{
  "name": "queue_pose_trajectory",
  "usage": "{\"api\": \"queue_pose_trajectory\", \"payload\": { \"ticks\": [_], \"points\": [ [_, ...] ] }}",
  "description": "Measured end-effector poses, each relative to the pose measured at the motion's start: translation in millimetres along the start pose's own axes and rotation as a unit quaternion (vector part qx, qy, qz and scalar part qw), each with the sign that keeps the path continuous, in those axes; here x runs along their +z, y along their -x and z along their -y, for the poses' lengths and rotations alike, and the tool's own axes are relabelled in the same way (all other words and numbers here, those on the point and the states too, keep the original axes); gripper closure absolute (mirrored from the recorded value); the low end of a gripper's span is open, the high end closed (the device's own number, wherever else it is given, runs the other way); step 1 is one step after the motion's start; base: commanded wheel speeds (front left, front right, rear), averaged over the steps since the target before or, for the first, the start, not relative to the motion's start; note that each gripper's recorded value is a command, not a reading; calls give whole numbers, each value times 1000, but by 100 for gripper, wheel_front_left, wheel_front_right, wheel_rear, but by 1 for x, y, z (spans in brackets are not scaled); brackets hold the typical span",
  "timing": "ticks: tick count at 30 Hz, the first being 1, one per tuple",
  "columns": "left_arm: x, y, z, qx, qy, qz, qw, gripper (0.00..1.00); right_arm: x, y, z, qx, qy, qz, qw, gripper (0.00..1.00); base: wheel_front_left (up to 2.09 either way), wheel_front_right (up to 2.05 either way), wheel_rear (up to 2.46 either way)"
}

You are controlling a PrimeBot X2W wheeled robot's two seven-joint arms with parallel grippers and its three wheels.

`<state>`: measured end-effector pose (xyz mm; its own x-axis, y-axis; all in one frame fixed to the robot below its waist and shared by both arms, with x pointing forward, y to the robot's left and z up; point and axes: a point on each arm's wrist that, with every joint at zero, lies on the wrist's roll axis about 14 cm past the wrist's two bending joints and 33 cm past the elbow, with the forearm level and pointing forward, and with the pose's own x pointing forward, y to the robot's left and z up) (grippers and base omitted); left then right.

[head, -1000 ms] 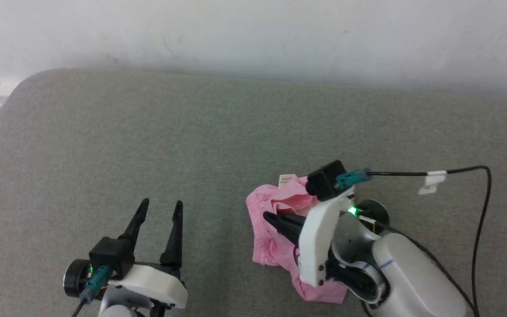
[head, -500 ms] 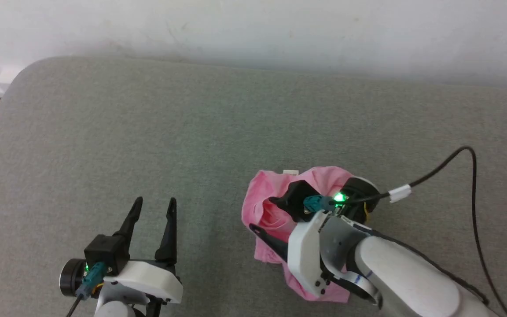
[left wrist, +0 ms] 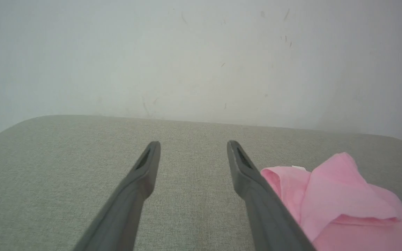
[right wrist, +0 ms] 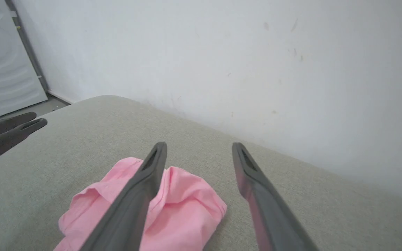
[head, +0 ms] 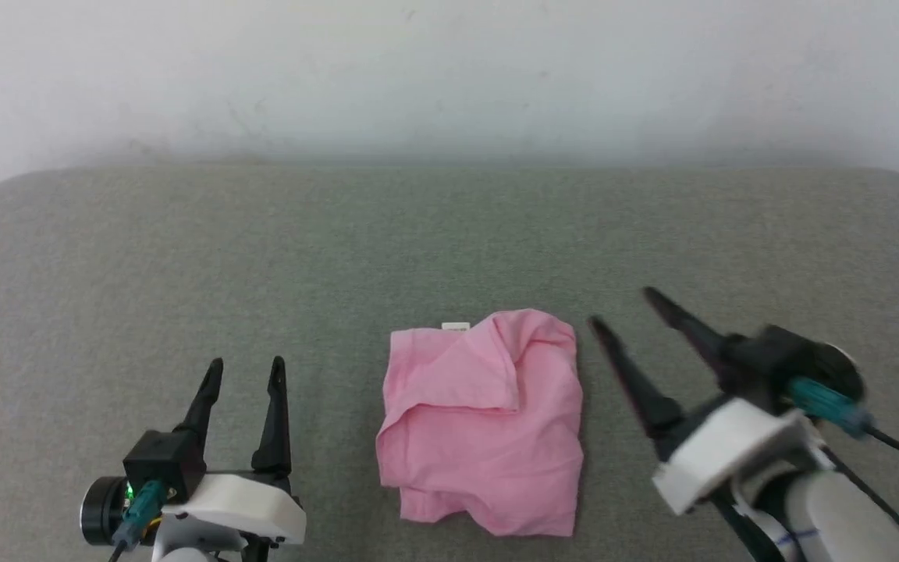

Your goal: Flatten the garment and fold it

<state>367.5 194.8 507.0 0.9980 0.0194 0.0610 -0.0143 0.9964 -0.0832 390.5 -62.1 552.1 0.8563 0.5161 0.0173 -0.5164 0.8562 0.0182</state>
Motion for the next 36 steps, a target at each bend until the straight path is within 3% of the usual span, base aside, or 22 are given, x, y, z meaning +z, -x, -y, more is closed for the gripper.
{"api": "queue_pose_trajectory", "payload": {
  "ticks": [7, 14, 17, 21, 23, 27, 36],
  "points": [
    [8, -3, 9, -11, 1, 13, 1000, 0, -5, 56, 59, -148, -12, 14, 989, 0, 0, 0, 0],
    [11, -2, 6, -5, 2, 19, 1000, 0, -11, 93, 95, -239, -37, 22, 970, 0, 0, 0, 0],
    [11, -1, 2, 1, 1, 18, 1000, 0, -35, 105, 109, -269, -91, -12, 959, 0, 0, 0, 0],
    [8, 1, -1, 8, -1, 15, 1000, 0, -86, 120, 120, -294, -183, -95, 933, 0, 0, 0, 0],
    [8, 2, -2, 11, 1, 14, 1000, 0, -107, 117, 116, -285, -239, -134, 919, 0, 0, 0, 0],
    [6, 5, -8, 21, -3, 12, 1000, 0, -137, 93, 78, -213, -363, -206, 883, 0, 0, 0, 0],
    [2, 11, -21, 45, 0, 5, 999, 0, -137, 26, -6, -48, -507, -252, 823, 0, 0, 0, 0]
  ]
}}
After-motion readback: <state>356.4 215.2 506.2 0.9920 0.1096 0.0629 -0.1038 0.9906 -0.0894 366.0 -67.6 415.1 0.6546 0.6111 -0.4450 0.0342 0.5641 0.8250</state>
